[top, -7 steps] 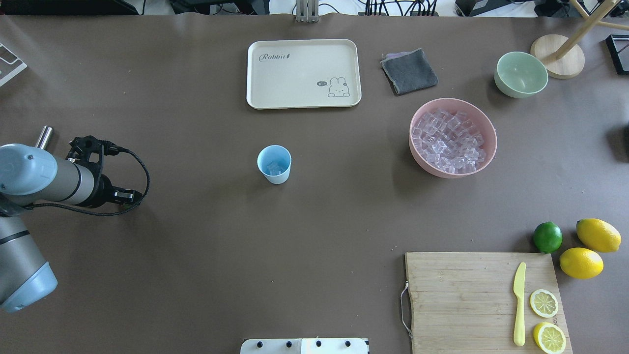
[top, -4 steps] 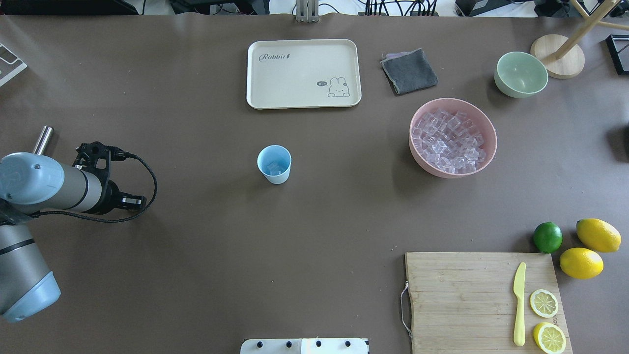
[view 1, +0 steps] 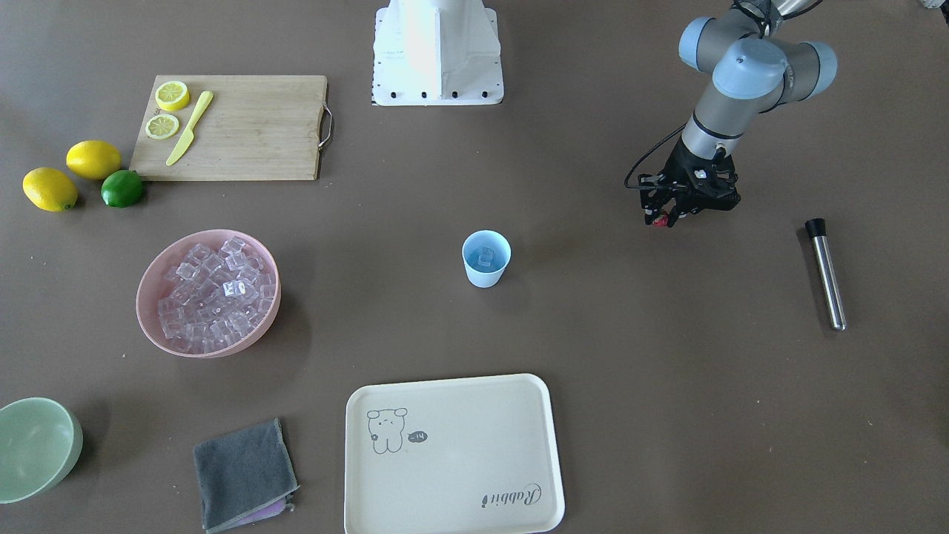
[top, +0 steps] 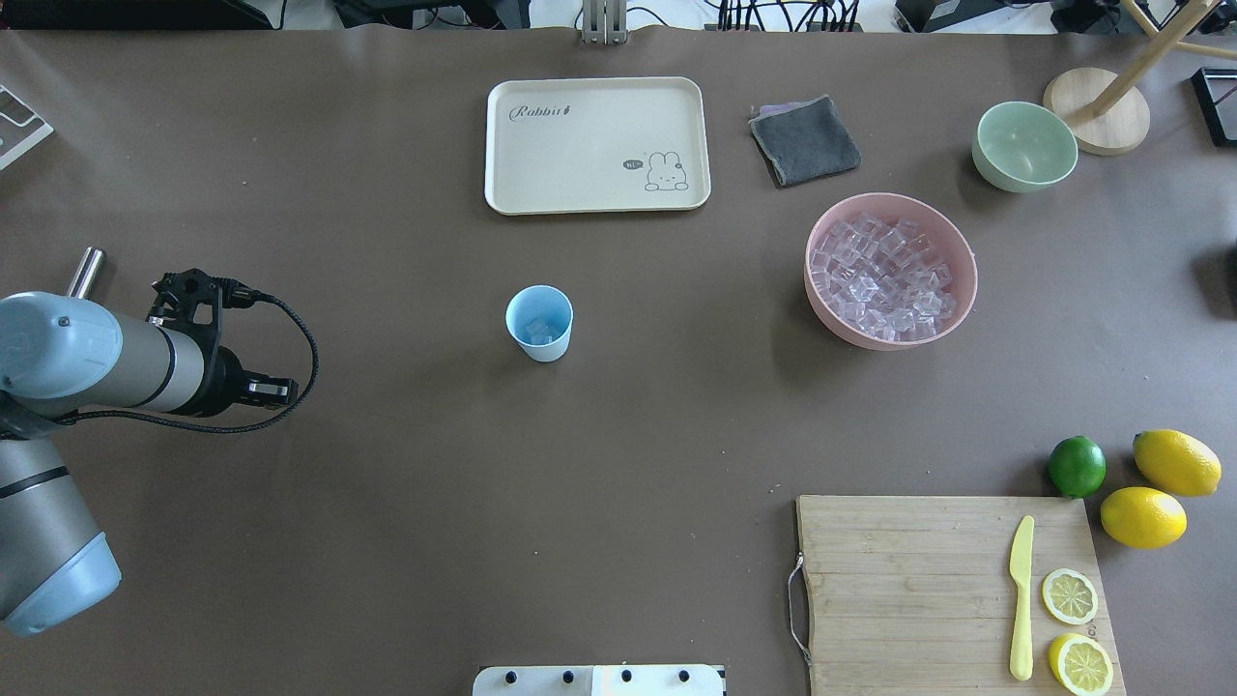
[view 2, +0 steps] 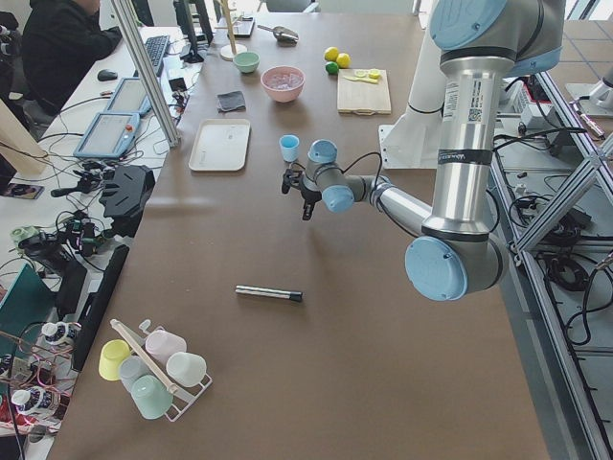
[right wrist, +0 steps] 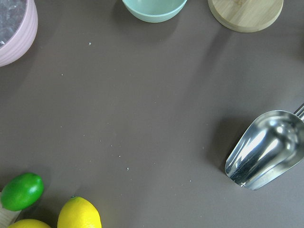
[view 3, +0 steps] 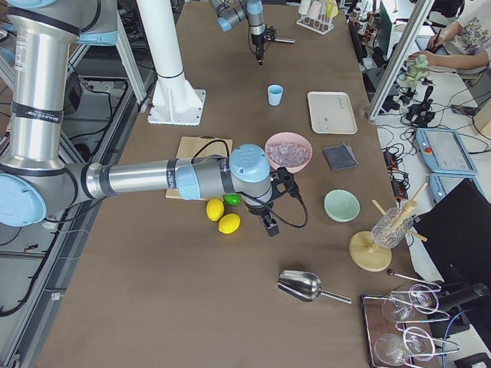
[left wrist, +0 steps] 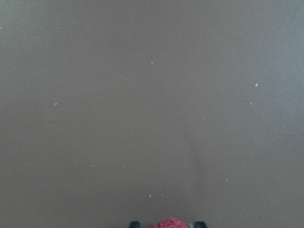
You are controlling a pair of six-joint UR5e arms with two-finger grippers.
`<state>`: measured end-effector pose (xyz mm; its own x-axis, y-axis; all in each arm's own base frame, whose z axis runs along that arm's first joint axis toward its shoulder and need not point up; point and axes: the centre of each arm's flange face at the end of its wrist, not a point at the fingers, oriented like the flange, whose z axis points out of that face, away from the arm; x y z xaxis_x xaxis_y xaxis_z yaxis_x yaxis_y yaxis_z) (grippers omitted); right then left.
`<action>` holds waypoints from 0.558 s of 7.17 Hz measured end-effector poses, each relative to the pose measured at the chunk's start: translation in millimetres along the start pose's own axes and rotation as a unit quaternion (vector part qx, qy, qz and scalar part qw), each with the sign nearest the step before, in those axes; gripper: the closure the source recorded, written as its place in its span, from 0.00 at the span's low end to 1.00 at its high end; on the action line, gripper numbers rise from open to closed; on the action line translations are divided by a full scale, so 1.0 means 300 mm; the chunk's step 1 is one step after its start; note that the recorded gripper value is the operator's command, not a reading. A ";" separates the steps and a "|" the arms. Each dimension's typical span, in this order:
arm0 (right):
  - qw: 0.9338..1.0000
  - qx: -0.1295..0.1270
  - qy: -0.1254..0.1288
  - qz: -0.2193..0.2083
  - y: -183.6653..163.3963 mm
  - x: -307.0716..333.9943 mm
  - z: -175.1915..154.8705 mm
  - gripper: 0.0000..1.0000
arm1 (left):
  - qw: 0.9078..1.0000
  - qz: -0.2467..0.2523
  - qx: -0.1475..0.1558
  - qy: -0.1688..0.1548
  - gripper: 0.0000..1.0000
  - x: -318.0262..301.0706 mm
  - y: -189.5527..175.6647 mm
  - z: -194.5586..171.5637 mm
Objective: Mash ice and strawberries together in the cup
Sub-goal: 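Carry the strawberry over the light-blue cup and open the left gripper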
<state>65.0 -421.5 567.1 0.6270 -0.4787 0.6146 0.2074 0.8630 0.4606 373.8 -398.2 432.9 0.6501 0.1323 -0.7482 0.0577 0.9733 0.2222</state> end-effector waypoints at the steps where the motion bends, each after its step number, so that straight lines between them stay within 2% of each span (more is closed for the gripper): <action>1: 1.000 0.000 0.000 0.000 -0.003 0.000 -0.001 0.02 | 1.000 -0.002 0.001 0.005 1.00 0.128 -0.069 -0.073; 3: 1.000 -0.001 0.000 0.000 0.003 0.004 0.003 0.02 | 1.000 -0.014 -0.007 0.003 1.00 0.553 -0.286 -0.280; 4: 1.000 -0.002 0.000 0.000 0.008 0.008 0.006 0.02 | 1.000 -0.027 -0.009 0.006 1.00 0.727 -0.366 -0.323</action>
<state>65.5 -420.9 570.8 0.6274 -0.4779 0.6148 0.2104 0.8642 0.4570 435.8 -458.1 184.8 0.6373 0.0812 -0.7663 0.0797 0.9822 0.1703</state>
